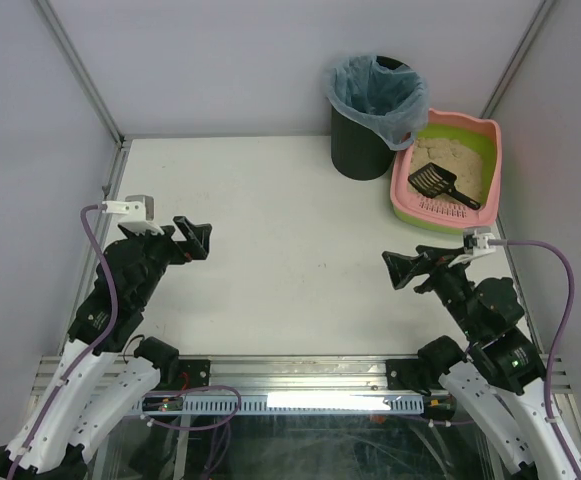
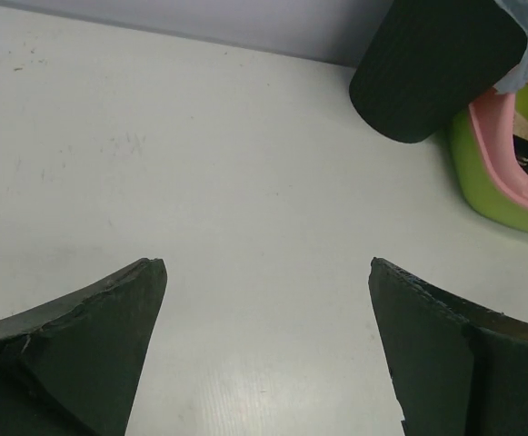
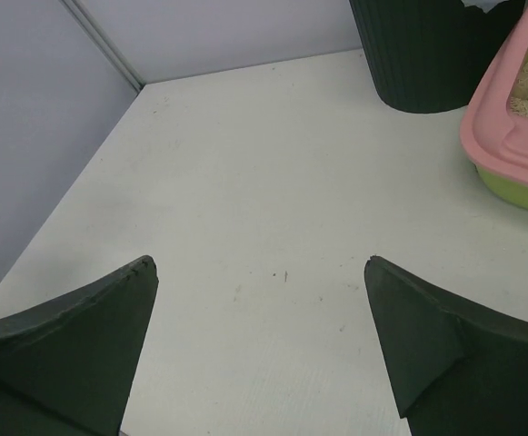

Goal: Clean the litter box

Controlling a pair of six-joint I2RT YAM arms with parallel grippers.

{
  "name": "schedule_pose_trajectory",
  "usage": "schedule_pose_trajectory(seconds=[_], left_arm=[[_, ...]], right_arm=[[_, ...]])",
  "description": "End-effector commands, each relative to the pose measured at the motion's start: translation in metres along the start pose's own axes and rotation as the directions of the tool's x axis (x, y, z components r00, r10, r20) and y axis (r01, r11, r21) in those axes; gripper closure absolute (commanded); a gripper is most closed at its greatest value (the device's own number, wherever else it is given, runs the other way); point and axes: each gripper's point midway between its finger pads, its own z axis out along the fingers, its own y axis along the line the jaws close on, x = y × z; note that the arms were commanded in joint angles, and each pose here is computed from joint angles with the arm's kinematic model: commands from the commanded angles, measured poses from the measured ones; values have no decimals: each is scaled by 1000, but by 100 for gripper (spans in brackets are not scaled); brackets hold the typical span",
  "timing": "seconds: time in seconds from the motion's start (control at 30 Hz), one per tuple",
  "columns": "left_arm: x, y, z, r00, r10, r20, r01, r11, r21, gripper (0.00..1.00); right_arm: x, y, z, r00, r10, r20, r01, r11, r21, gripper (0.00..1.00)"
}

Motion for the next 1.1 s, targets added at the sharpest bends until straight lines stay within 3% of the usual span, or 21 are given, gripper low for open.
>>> schedule_pose_trajectory(seconds=[0.0,0.4,0.6,0.77,0.9,1.07], left_arm=[[4,4,0,999,39,-11,-39,999,-14,1],[11,14,10,996,76,-54,-80,994,-73,1],[10,12,8,996,76,-48,-79,995,-58,1],[17,6,11,993,88,-83,-90,996,-22,1],[13,16,10,995,74,-74,-80,994,-79,1],[8,19,8,996,64,-54,-69,994,-83,1]], right_arm=[[-6,-2,1,1000,8,17,-8,1000,21,0],[7,-20,17,999,8,-48,-1,991,131,0],[1,-47,30,998,24,-66,-1,948,319,0],[2,-48,65,979,-13,-204,89,926,368,0],[-20,-48,99,982,-42,-185,110,921,374,0],[-40,-78,146,982,-13,-188,93,902,421,4]])
